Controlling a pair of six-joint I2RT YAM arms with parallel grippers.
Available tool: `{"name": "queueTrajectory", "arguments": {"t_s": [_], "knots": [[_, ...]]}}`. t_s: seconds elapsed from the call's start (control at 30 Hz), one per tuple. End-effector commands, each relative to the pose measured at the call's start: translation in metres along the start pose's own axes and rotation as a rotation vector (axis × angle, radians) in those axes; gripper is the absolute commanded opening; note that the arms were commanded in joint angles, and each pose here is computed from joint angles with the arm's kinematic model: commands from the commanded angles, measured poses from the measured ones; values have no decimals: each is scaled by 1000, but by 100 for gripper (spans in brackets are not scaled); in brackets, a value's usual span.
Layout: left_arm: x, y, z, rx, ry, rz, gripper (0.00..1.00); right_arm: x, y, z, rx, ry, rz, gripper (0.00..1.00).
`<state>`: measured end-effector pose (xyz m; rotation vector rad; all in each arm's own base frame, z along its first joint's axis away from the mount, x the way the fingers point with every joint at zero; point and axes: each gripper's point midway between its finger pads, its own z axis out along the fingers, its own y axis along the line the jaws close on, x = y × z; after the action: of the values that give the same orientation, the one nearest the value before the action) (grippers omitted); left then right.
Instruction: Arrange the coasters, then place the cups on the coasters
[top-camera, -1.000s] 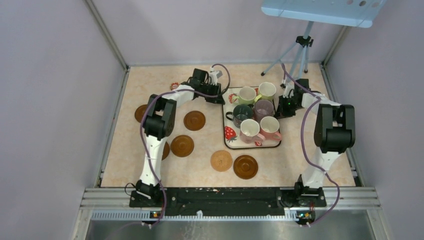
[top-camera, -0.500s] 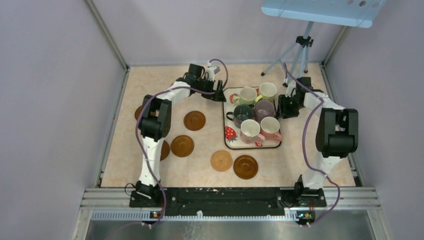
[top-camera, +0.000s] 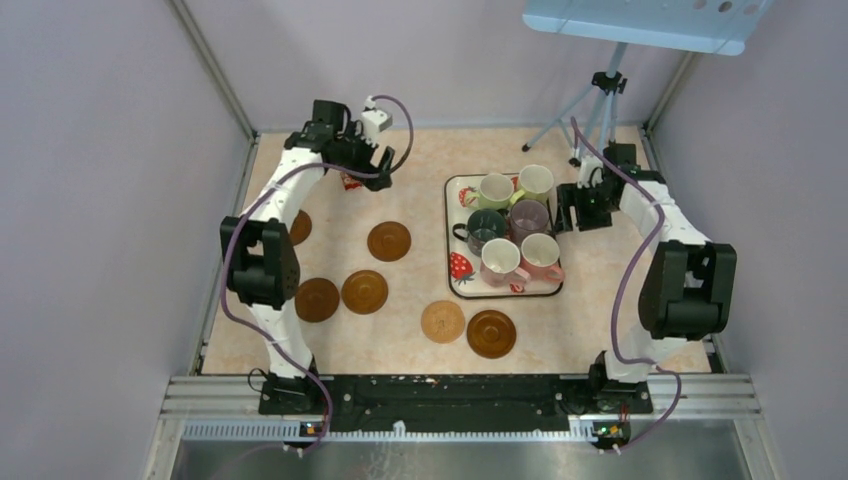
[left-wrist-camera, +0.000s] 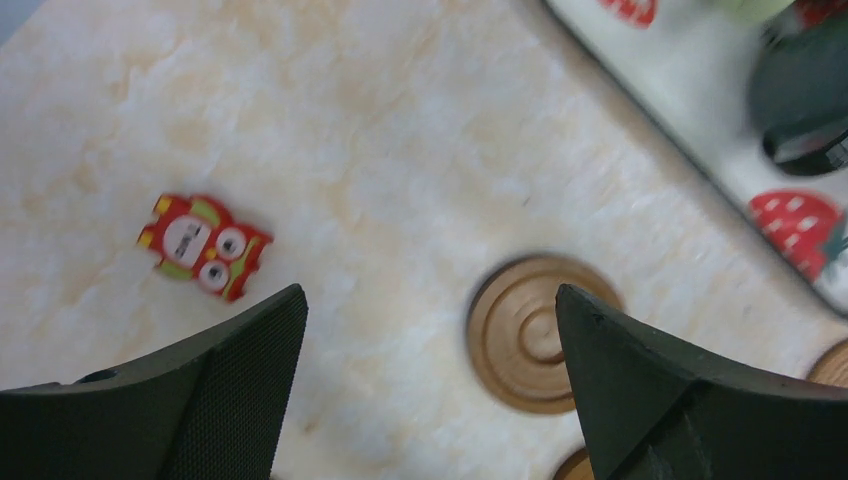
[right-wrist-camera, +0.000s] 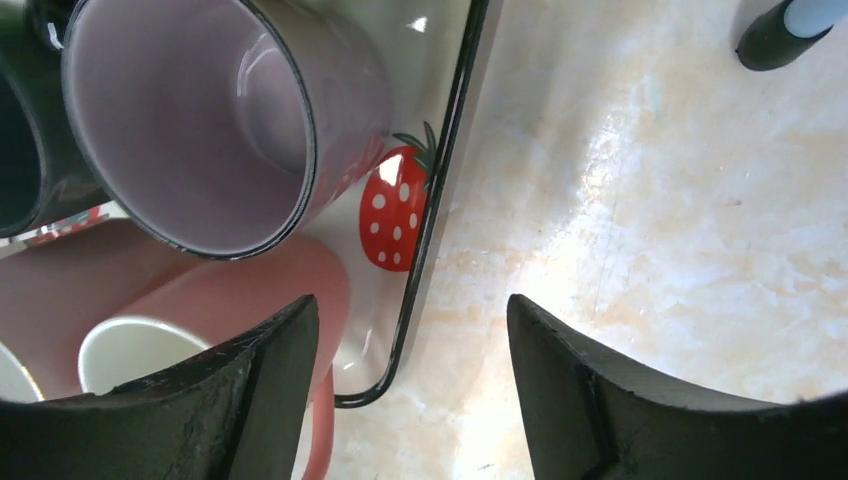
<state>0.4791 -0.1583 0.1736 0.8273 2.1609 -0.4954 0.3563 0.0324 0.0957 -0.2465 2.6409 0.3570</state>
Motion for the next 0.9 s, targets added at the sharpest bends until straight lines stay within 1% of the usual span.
{"name": "queueTrajectory", "arguments": {"t_s": [0.0,0.07,0.17,0.27,0.37,0.47,0.73,0.87], "knots": [[74,12,-30,-17,255,152,99,-11,12,-35,-66,-37,-76,72],[95,6,-33,17,311,186,99,-15,16,-43,-78,-51,-93,79],[112,1,-27,41,323,200,99,-20,20,-54,-91,-65,-134,81],[124,-3,-11,55,317,208,98,-24,22,-58,-120,-69,-135,81],[134,-5,8,45,339,249,92,-27,26,-62,-154,-68,-124,82],[136,-5,25,31,337,277,87,-32,25,-65,-150,-74,-129,82],[134,-14,60,-1,328,382,78,-47,17,-76,-123,-112,-122,83],[137,-16,79,-12,356,403,69,-49,14,-77,-113,-115,-119,83]]}}
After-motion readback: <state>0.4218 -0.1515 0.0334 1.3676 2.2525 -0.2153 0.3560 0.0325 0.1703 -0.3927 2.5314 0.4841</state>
